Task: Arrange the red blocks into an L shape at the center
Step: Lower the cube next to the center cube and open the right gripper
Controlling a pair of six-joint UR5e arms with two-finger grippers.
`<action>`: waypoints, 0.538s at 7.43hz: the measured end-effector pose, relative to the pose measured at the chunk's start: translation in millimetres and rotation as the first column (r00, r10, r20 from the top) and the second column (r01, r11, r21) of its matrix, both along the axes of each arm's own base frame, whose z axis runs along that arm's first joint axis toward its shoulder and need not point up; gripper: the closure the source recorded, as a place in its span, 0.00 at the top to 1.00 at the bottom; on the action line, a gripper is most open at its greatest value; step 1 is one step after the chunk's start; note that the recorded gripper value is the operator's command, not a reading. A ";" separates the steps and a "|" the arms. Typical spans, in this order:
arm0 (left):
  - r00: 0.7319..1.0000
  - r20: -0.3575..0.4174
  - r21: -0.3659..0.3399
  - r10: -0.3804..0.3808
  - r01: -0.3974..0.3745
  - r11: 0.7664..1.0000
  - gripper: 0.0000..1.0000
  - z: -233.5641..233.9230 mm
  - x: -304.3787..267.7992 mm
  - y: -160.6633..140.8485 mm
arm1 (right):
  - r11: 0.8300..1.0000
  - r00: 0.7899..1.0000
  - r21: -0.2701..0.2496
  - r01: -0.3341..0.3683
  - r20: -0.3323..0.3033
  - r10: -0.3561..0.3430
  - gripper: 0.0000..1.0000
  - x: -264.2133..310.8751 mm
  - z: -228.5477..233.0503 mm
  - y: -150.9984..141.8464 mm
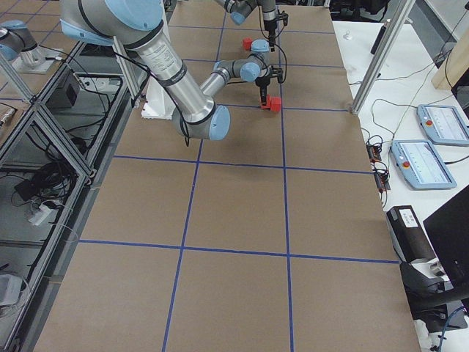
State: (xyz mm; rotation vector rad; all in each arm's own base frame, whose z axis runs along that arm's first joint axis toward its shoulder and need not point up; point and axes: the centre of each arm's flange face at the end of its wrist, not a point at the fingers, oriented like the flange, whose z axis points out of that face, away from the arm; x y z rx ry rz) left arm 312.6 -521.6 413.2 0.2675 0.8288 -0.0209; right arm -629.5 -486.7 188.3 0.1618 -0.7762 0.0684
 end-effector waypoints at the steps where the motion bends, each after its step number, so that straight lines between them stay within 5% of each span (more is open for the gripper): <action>1: 1.000 0.000 0.000 0.000 0.000 1.000 1.00 0.2 0.1 0.0 | 1.000 1.000 0.003 -0.002 -0.001 0.002 0.00 -0.2 0.0 -0.1; 2: 1.000 0.001 0.000 0.001 -0.001 1.000 1.00 0.7 0.2 -0.2 | 1.000 1.000 0.006 -0.001 -0.002 0.002 0.04 -0.4 -0.1 0.0; 4: 1.000 0.002 0.000 0.002 -0.002 1.000 1.00 1.3 0.3 -0.3 | 1.000 1.000 0.017 0.007 -0.005 -0.007 0.43 -0.3 0.1 0.0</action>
